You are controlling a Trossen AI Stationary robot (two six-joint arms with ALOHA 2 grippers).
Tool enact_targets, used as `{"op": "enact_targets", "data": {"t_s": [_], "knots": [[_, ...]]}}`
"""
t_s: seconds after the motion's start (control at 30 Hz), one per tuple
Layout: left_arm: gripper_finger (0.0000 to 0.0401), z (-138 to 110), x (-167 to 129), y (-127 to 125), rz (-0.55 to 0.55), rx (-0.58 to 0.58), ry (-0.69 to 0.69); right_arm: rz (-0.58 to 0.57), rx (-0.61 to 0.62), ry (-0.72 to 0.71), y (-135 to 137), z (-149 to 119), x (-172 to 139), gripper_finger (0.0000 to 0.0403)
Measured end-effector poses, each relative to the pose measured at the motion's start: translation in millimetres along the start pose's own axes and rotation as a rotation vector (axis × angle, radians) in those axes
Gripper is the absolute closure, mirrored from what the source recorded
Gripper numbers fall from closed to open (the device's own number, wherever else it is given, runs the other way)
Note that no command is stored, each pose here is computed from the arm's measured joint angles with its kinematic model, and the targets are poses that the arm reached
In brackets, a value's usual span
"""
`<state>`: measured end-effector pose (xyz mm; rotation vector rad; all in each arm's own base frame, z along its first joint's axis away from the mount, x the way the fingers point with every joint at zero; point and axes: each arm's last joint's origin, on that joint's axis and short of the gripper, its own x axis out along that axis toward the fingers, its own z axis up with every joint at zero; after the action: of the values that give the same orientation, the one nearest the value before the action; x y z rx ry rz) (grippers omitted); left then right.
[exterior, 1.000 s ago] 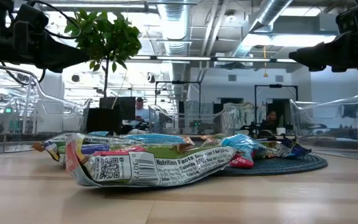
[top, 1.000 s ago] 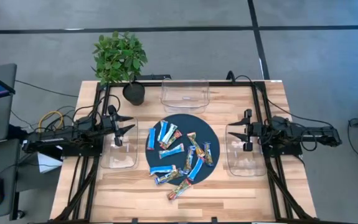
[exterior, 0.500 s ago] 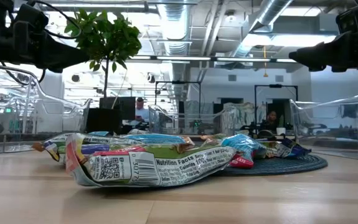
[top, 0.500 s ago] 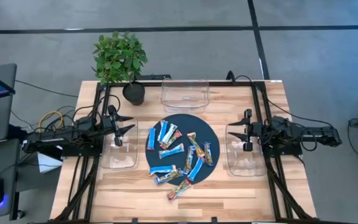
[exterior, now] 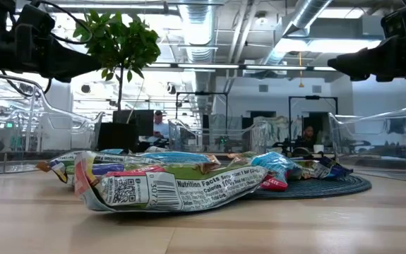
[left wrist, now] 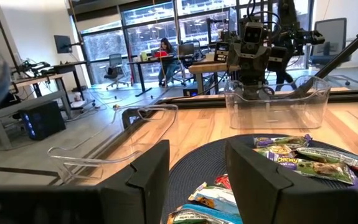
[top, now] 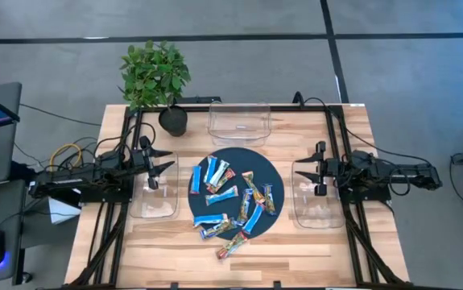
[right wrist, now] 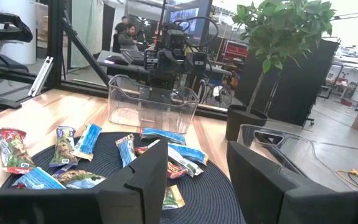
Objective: Pick and place Granola Bars by type
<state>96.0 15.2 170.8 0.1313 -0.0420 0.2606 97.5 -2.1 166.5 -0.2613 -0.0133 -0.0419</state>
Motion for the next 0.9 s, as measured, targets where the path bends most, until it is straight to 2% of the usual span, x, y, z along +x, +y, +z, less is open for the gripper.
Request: {"op": "enact_targets", "data": {"t_s": [0.27,0.37,0.57,0.77,0.83,0.9], "knots": [[0.025,0.8,0.0,0.1,0.001,0.009,-0.007,0.0,0.0,0.0,0.0,0.0,0.0,0.0244],[0.025,6.9,-0.3,1.0,0.012,0.034,-0.071,0.0,0.0,0.0,0.0,0.0,0.0,0.0244],[0.025,7.8,-0.3,1.1,0.011,-0.004,-0.08,0.0,0.011,0.0,0.0,0.0,0.0,0.0244],[0.025,4.0,-0.1,0.6,0.004,-0.078,-0.041,-0.003,0.276,-0.03,-0.8,2.8,0.0,0.0244],[0.025,2.6,0.0,0.4,0.002,-0.124,-0.027,-0.003,0.318,-0.035,-0.9,3.3,-0.1,0.0244],[0.025,1.5,0.0,0.2,0.0,-0.175,-0.015,-0.013,0.31,-0.04,-1.4,3.7,-0.1,0.0244]]}}
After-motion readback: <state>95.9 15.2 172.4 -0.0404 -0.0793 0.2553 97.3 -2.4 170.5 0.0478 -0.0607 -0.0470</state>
